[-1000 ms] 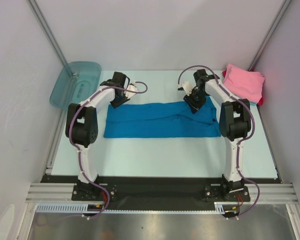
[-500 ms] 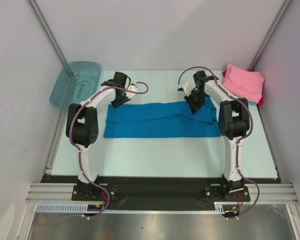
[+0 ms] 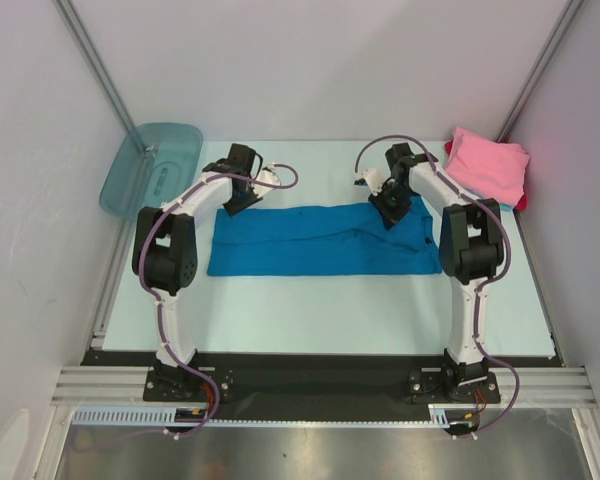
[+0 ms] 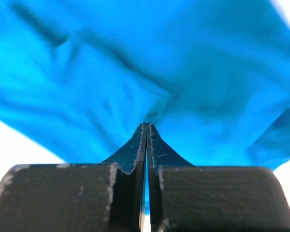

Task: Fold and stack the t-shirts
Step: Fold the tshirt

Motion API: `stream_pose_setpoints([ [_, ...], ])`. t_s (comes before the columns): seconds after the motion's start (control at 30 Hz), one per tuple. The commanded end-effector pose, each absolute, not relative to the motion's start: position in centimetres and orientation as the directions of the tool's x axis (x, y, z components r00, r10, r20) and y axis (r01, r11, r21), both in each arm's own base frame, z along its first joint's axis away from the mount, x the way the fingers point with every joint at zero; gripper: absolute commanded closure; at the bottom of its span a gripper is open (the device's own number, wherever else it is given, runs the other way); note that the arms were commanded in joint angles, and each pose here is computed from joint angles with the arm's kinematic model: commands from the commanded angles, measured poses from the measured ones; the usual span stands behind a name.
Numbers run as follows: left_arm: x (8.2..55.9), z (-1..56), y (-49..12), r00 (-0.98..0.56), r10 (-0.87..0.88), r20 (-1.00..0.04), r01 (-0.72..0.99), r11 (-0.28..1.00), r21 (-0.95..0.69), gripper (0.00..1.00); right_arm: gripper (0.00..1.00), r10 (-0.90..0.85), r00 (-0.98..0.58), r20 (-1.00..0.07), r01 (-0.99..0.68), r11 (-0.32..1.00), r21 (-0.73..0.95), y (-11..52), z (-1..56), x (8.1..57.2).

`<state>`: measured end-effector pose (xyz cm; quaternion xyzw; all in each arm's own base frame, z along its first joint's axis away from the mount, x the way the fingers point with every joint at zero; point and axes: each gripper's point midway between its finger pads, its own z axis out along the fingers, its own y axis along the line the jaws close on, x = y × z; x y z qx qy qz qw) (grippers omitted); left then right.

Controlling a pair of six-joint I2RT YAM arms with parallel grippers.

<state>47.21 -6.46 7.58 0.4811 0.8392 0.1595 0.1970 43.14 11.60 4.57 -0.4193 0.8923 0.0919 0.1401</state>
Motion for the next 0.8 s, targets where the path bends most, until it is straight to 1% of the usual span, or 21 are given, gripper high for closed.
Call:
stream_pose_setpoints([
  [0.0,48.6,9.9,-6.8,-0.424,0.885,-0.194,0.723,0.46,0.515,0.59,1.0,-0.789,-0.508,-0.346,-0.839,0.544,-0.008,12.3,8.4,40.7],
  [0.17,48.9,9.7,-6.8,-0.422,0.886,-0.191,0.726,0.457,0.514,0.59,1.0,-0.822,-0.472,-0.318,-0.869,0.496,0.009,12.2,9.1,38.1],
  [0.33,49.0,9.6,-7.0,-0.421,0.886,-0.193,0.727,0.457,0.513,0.6,1.0,-0.838,-0.447,-0.314,-0.891,0.448,0.075,13.4,9.3,36.1],
  [0.53,49.6,9.8,-7.1,-0.411,0.891,-0.194,0.725,0.449,0.522,0.59,1.0,-0.872,-0.413,-0.264,-0.909,0.38,0.168,14.1,8.7,33.1],
  [0.77,49.9,9.8,-7.1,-0.403,0.895,-0.191,0.727,0.44,0.527,0.59,1.0,-0.907,-0.364,-0.212,-0.924,0.323,0.204,13.7,8.5,31.5],
])
